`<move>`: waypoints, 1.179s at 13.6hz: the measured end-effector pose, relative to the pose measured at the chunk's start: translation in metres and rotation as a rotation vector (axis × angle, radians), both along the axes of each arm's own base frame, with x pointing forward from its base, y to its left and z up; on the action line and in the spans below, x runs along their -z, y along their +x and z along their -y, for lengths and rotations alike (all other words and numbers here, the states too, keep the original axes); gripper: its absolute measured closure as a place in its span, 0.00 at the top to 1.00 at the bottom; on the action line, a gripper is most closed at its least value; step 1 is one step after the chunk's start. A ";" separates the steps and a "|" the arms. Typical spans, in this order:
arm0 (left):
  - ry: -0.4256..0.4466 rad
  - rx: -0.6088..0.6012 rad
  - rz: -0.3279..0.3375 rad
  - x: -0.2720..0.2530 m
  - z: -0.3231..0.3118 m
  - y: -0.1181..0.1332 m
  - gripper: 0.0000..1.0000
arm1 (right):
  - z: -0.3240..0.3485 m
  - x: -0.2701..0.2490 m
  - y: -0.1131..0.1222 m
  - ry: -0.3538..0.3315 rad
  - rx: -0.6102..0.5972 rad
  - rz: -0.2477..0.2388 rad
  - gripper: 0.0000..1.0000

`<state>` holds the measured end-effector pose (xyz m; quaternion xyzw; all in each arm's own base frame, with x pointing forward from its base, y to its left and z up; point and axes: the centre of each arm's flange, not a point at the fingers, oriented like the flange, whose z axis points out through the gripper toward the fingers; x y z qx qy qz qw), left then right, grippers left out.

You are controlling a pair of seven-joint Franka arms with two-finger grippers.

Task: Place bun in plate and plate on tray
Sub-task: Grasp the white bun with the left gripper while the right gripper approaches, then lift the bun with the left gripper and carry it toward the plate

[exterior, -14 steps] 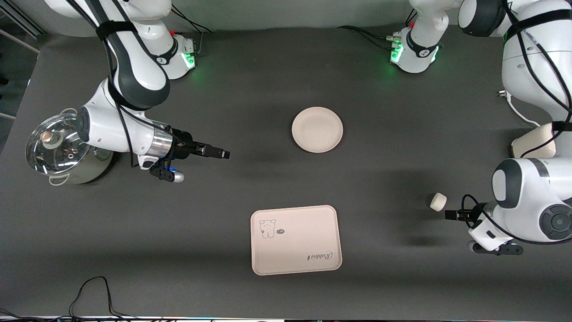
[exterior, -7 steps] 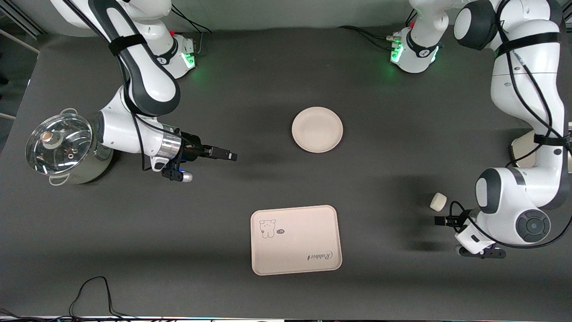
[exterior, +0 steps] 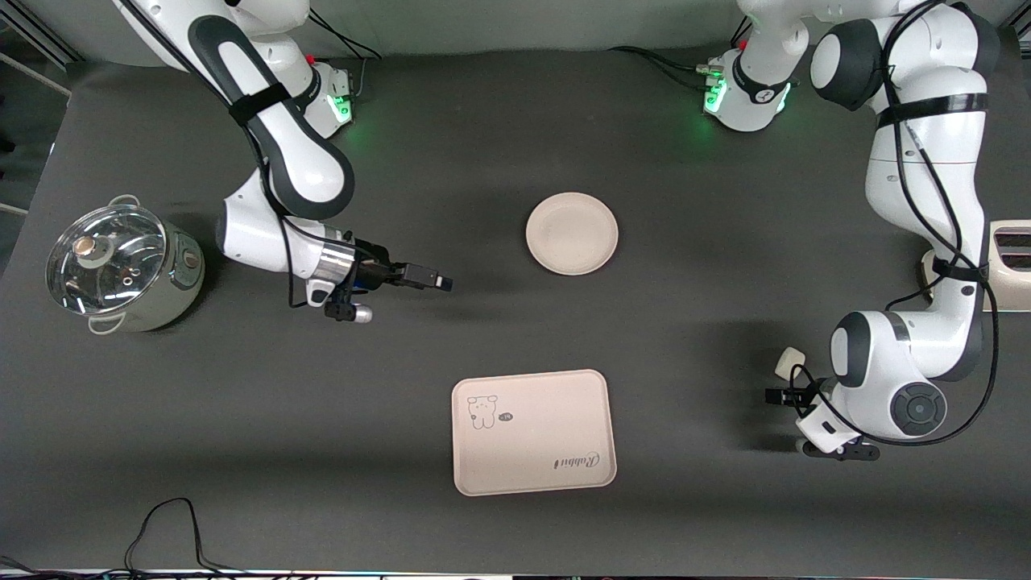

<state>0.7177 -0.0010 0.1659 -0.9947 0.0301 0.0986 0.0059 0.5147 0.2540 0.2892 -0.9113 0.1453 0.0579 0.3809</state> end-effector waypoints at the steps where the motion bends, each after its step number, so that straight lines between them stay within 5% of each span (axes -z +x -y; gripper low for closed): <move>1: 0.000 0.001 -0.011 0.001 0.001 -0.003 1.00 | 0.000 0.006 -0.005 0.004 -0.007 -0.003 1.00; 6: 0.003 0.003 -0.038 -0.015 0.001 -0.023 1.00 | -0.002 0.023 -0.023 -0.009 -0.033 -0.032 1.00; 12: 0.003 0.008 -0.068 -0.009 0.002 -0.050 0.96 | -0.005 0.025 -0.025 -0.021 -0.032 -0.013 1.00; 16: 0.003 0.008 -0.067 -0.010 0.002 -0.053 0.49 | -0.007 0.021 -0.022 -0.002 -0.004 0.001 1.00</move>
